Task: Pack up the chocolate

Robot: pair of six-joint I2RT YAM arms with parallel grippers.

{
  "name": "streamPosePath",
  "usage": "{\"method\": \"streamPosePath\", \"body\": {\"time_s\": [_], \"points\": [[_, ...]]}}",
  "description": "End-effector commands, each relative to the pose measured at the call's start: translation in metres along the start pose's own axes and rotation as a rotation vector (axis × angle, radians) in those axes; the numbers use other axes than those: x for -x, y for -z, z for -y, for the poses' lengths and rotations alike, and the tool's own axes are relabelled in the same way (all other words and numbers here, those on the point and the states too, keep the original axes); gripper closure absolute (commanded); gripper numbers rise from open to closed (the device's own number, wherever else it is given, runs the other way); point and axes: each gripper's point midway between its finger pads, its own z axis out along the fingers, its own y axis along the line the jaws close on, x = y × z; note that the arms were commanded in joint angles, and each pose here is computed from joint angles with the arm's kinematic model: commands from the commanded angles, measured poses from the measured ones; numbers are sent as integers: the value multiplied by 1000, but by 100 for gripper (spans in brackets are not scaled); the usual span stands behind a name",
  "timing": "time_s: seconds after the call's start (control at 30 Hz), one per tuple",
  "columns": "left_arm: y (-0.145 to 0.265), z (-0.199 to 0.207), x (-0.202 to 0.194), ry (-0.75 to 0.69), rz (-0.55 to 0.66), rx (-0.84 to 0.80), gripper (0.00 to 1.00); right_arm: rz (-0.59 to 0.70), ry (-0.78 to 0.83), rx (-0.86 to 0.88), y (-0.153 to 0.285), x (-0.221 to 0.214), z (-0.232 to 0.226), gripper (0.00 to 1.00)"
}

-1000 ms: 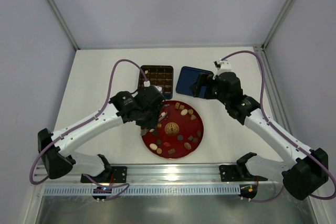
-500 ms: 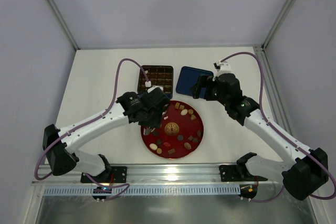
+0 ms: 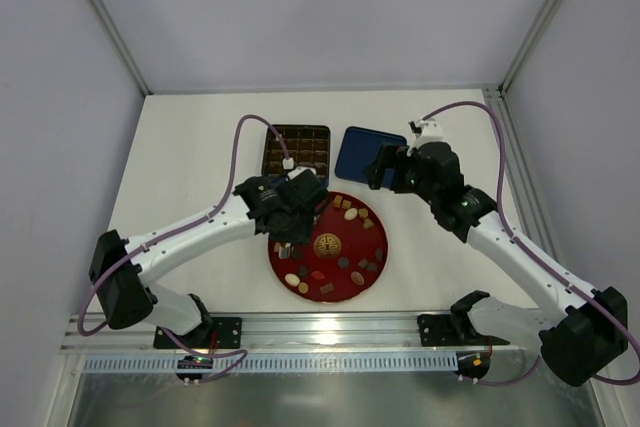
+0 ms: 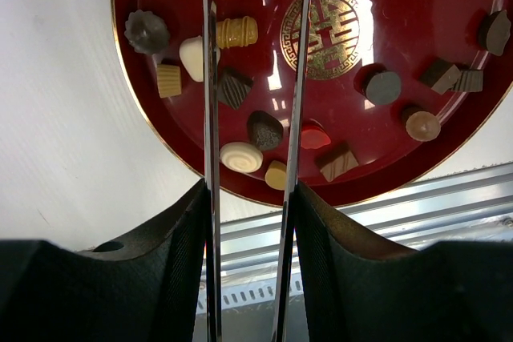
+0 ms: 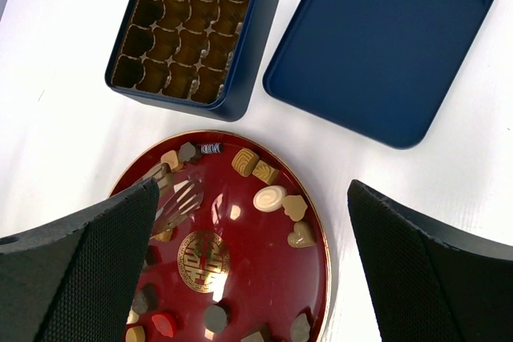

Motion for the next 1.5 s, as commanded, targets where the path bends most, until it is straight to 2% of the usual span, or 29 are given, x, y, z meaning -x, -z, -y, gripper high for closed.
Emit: {"method": "streamPosePath", "body": {"time_s": [0.0, 1.0, 1.17, 1.4, 1.47], "points": [[-4, 9, 5, 14, 21, -27, 55, 41, 2, 1, 5, 9, -1, 0], [-1, 2, -8, -15, -10, -6, 64, 53, -13, 1, 12, 8, 1, 0], [-1, 1, -10, -22, -18, -2, 67, 53, -18, 1, 12, 7, 1, 0], [7, 3, -1, -37, 8, -8, 80, 56, -16, -3, 12, 8, 2, 0], [12, 4, 3, -41, 21, -13, 80, 61, -15, -4, 13, 9, 2, 0]]}}
